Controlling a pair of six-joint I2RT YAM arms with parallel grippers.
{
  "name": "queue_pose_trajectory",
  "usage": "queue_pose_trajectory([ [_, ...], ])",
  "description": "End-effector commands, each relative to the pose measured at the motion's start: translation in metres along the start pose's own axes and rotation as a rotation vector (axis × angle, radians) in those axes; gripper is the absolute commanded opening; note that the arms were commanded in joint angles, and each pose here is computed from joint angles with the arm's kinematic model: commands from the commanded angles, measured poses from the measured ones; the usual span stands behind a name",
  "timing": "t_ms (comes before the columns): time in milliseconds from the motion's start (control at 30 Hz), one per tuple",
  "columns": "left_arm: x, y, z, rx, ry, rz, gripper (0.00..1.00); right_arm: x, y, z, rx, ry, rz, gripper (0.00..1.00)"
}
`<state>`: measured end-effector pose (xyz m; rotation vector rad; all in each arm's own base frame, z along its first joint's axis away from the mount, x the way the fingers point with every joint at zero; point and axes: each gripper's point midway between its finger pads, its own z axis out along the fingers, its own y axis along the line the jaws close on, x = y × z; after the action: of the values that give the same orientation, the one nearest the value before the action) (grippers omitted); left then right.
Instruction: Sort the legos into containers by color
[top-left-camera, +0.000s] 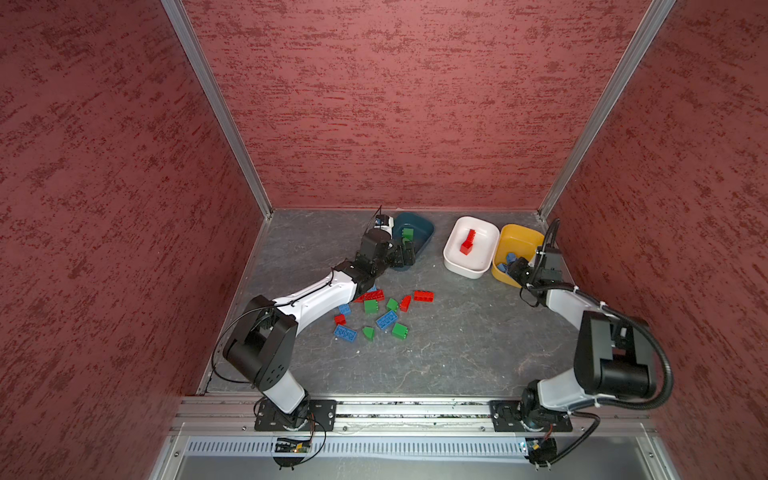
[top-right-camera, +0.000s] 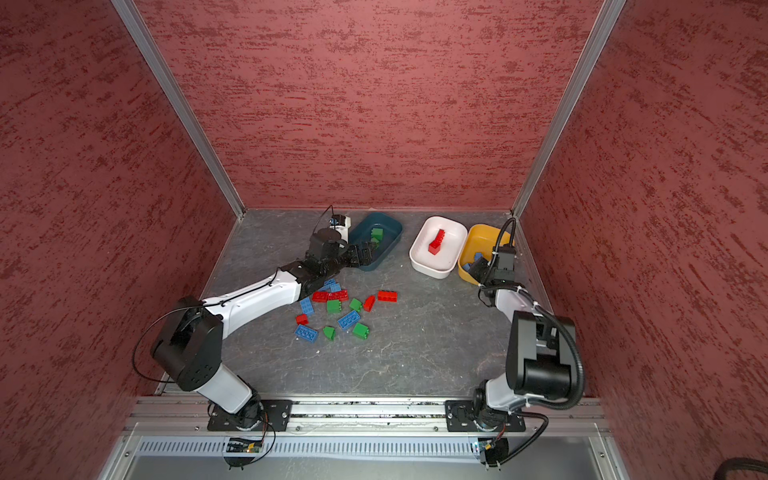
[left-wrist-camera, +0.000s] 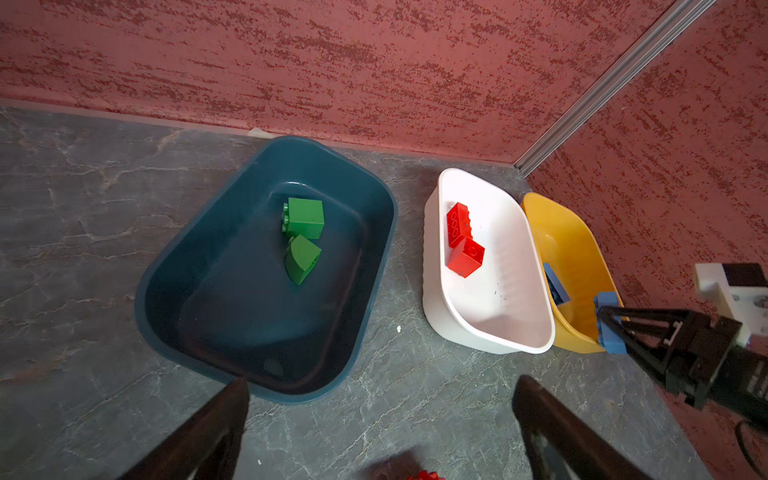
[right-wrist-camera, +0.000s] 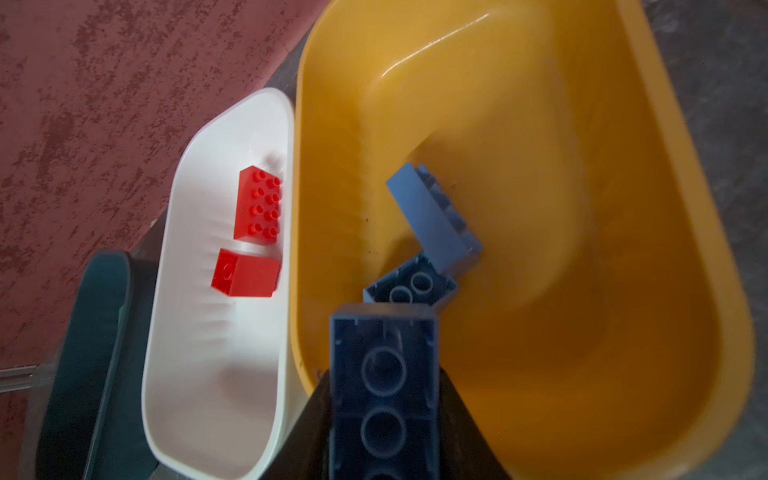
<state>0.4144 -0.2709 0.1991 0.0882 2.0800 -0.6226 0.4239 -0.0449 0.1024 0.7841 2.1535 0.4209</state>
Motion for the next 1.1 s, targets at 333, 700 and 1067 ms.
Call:
queue_pose_trajectory([
  [333,0.084,0.048,-0.027,-0.244,0.287,-0.027,0.99,-0.046,0.032,0.063,-0.055,0.082,-0.117,0.31],
  [700,0.115,0.075,-0.051,-0.372,0.417,-0.144,0.99,-0.051,0.040,0.055,-0.070,0.089,-0.075,0.54],
  [1067,0.130,0.085,-0.053,-0.447,0.497,-0.143,0.99,-0.053,0.051,0.015,-0.048,0.034,-0.082,0.77],
])
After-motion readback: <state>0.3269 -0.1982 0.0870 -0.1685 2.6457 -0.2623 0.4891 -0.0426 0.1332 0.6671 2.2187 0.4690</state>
